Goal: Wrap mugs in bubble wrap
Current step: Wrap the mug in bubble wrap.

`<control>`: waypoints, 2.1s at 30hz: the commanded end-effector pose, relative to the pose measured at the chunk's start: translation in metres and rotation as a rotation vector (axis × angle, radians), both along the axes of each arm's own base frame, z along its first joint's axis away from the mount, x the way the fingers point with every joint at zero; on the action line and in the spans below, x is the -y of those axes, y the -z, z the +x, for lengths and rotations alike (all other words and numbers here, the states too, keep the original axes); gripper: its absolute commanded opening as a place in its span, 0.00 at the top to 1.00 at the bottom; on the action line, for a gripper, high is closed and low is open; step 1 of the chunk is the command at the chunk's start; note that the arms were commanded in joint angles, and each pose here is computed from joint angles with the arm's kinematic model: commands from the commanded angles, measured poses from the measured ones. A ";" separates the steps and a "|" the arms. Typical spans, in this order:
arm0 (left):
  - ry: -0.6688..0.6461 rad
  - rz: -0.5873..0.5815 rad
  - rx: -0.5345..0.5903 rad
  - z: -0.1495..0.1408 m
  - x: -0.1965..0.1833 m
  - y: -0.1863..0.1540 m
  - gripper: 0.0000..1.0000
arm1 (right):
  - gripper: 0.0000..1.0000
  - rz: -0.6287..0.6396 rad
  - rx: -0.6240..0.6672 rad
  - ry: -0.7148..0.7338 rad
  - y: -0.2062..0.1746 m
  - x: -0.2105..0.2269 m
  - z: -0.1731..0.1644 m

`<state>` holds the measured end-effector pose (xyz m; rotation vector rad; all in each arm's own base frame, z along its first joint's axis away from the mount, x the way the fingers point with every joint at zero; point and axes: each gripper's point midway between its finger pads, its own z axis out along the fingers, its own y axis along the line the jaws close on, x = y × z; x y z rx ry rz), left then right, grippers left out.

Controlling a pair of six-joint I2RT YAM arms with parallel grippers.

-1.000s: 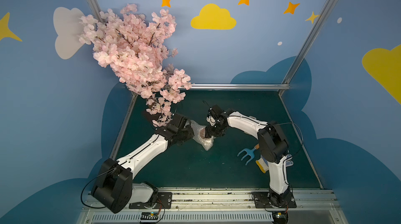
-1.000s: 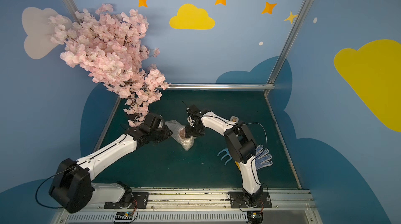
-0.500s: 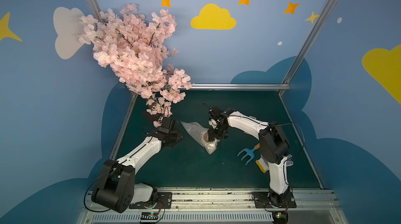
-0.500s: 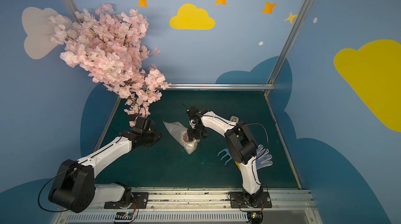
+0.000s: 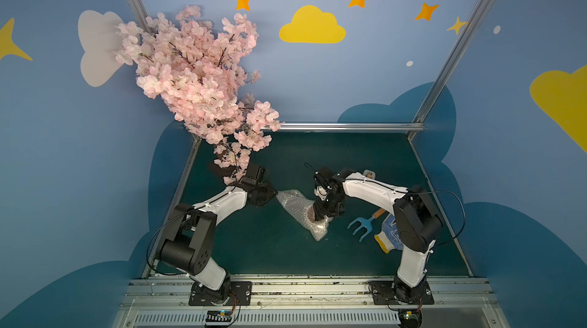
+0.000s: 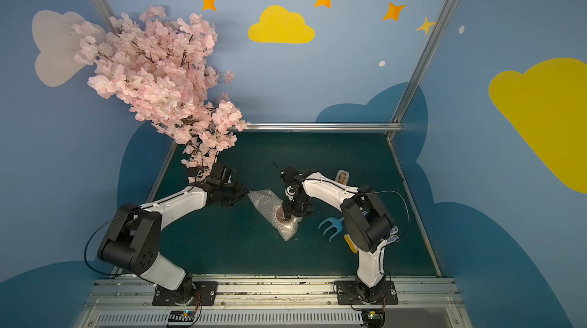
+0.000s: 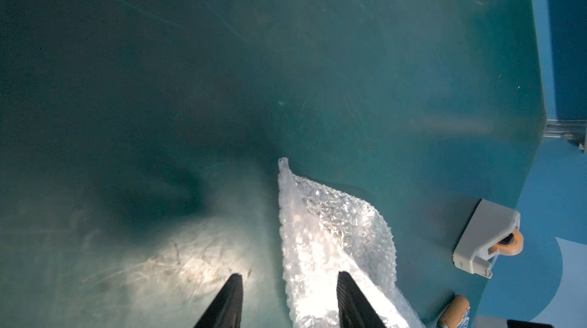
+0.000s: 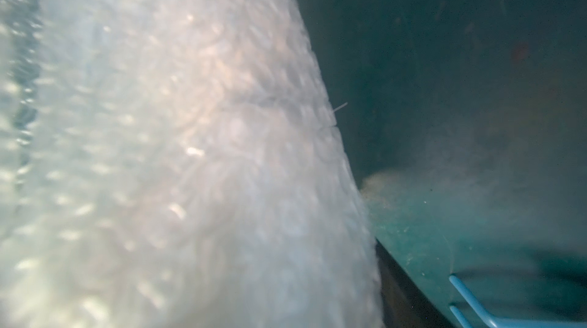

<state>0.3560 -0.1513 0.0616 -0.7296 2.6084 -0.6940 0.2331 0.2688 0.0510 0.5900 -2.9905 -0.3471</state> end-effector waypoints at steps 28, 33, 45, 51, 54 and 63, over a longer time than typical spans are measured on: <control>0.018 0.107 -0.146 0.025 -0.004 0.038 0.72 | 0.38 -0.017 -0.010 -0.011 0.000 -0.006 -0.003; 0.030 0.104 -0.144 0.025 -0.003 0.038 0.86 | 0.38 -0.014 -0.009 -0.010 0.000 -0.007 -0.002; 0.079 0.042 -0.023 0.009 0.003 -0.004 0.96 | 0.38 -0.041 0.003 -0.012 0.005 -0.005 0.001; 0.141 -0.043 0.122 -0.006 0.018 -0.048 0.96 | 0.38 -0.021 0.011 -0.004 0.006 -0.010 0.005; 0.180 -0.096 0.190 -0.016 0.029 -0.072 0.96 | 0.38 -0.003 0.028 0.004 0.006 -0.014 0.010; 0.284 -0.201 0.353 -0.029 0.056 -0.137 0.96 | 0.40 0.032 0.079 0.042 0.013 -0.029 0.031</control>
